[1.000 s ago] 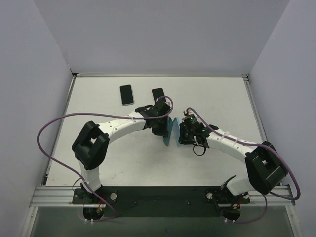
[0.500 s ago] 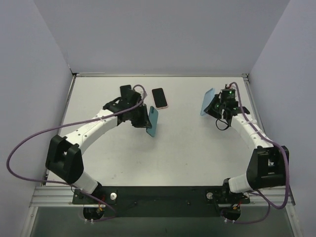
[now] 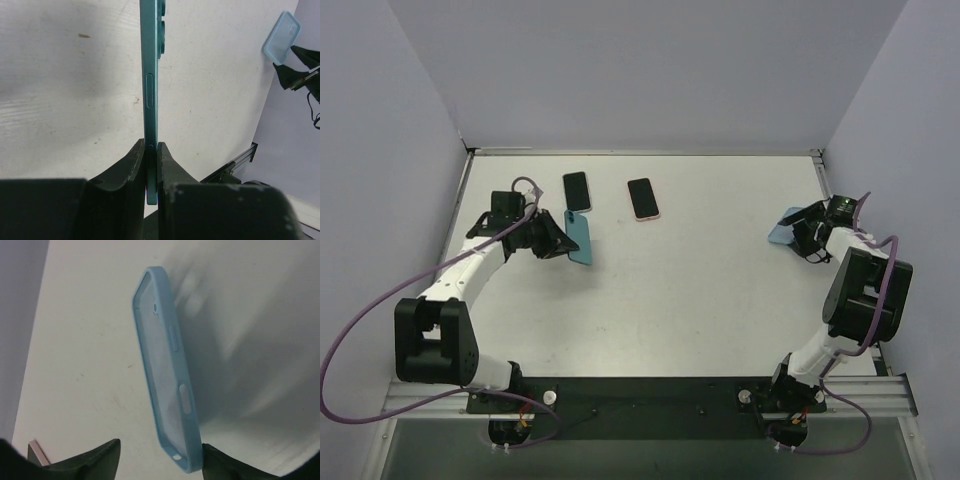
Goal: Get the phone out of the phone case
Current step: Place the phone case at the center of the board, then place the phone at the center of the board.
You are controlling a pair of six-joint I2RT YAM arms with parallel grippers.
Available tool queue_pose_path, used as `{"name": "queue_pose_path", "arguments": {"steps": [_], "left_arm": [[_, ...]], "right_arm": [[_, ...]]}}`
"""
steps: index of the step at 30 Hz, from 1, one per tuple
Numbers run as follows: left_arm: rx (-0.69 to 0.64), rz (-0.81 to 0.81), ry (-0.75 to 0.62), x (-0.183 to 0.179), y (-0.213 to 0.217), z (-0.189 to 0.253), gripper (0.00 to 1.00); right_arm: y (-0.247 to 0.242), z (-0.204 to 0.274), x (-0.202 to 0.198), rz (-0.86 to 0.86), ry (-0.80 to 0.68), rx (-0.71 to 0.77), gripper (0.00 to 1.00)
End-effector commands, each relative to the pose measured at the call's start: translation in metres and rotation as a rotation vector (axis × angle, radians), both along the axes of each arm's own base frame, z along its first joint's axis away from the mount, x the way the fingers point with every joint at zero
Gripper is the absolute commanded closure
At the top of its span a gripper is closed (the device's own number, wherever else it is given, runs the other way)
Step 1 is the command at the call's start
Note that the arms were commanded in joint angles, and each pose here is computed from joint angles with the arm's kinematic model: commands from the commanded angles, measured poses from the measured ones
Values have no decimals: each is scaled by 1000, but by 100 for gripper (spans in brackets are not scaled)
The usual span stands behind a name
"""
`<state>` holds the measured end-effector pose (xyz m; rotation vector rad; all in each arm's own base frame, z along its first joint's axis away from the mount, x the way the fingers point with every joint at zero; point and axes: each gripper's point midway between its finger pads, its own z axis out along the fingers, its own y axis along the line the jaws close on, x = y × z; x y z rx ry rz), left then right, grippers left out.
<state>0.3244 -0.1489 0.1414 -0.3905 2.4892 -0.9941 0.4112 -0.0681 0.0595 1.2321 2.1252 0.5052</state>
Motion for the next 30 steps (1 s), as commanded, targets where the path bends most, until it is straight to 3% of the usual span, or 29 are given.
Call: {"name": "queue_pose_path", "arguments": {"steps": [1,4,5,13,18,25,26,28,29,30], "left_arm": [[-79,39,-117,16,20,28,100],[-62,140,-79,23,53,14,100],[-44,174,-57,23,61,6,100],[154,385,14,38,138,-37,100],[195,376,107,36,150,-69,100],[195,374,169,31,152,-88,100],[208,371,208,25,153,-93,95],[248,374,257,17,159,-95,85],[263,364,268,15,160,-96,74],[275,363,276,13,161,-95,66]], "right_arm": [[-17,-1,-19,-93,82,-70,30],[-22,2,-33,-120,132,-117,18],[-27,3,-37,-138,145,-146,4],[-13,44,-41,-96,88,-270,3],[73,71,-4,268,-11,-335,4],[211,78,37,736,-3,-380,5],[224,57,40,774,45,-376,5],[250,66,51,833,29,-407,4],[258,45,55,854,75,-415,5],[266,54,63,867,54,-432,4]]}}
